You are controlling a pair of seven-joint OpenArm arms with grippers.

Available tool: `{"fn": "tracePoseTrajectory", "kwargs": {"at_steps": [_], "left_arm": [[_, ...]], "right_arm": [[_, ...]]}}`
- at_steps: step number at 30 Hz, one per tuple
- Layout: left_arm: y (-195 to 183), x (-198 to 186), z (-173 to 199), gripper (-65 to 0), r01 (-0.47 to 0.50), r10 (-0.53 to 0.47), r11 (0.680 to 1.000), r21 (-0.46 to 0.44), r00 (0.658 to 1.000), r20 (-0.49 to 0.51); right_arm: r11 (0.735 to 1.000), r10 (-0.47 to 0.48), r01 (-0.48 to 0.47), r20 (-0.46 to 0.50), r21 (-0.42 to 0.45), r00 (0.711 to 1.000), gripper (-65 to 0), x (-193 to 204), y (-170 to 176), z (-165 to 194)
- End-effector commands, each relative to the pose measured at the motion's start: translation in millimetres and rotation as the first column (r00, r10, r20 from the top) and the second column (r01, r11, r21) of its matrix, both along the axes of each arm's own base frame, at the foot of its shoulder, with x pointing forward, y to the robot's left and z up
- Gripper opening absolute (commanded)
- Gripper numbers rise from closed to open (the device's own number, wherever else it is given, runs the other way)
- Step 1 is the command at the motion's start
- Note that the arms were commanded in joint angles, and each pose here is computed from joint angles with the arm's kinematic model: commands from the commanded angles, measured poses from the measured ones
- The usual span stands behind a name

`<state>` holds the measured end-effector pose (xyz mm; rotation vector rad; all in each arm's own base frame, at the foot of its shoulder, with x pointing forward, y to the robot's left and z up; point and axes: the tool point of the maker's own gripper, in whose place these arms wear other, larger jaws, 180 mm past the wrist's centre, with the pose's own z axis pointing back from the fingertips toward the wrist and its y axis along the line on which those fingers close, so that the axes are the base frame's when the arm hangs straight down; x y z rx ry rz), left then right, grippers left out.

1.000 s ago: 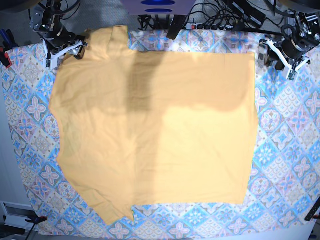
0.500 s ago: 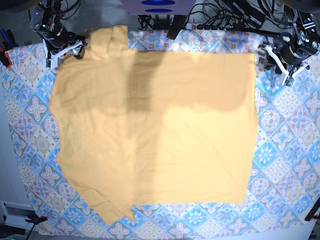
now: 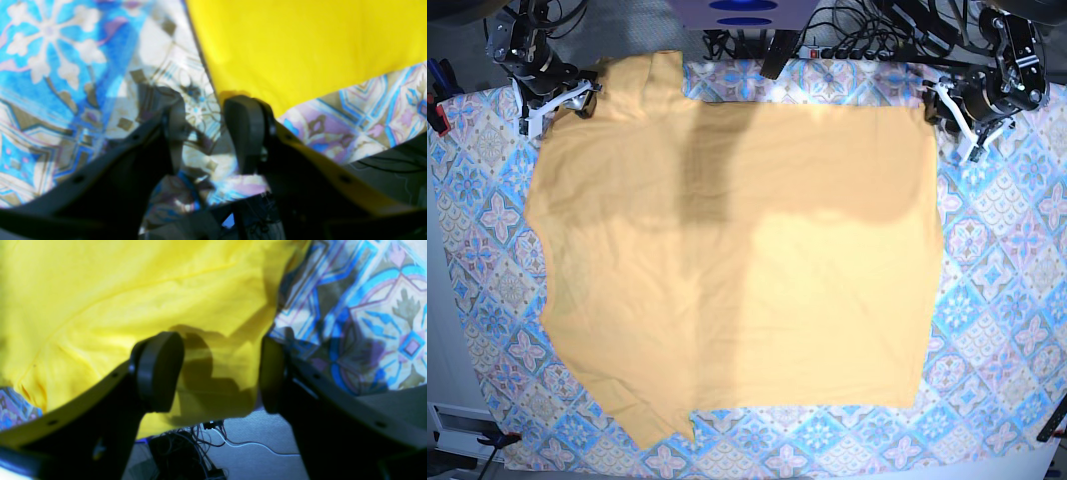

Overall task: Fold the T-shirt properly
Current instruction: 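Close both grippers on the shirt's shoulder edges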

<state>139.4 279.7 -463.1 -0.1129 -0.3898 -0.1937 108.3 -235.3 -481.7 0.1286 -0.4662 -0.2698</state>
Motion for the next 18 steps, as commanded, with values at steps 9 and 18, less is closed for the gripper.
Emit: {"fn": "tracePoseTrajectory", "kwargs": {"at_steps": [9,18], "left_arm": [[-17,-6,-6,-39.8,0.02,-0.021,0.999,-0.026,0.999,-0.034],[-56,-14,-18,-39.8,0.122,-0.128,0.989,-0.085,0.989,-0.071]], "right_arm": [[0.999,0.025,-0.022,-0.089,0.032,0.996,-27.6,-21,10,-10],[0.995,0.092,-0.087,-0.1,0.052,0.991,-27.6,-21,25,-12]]}}
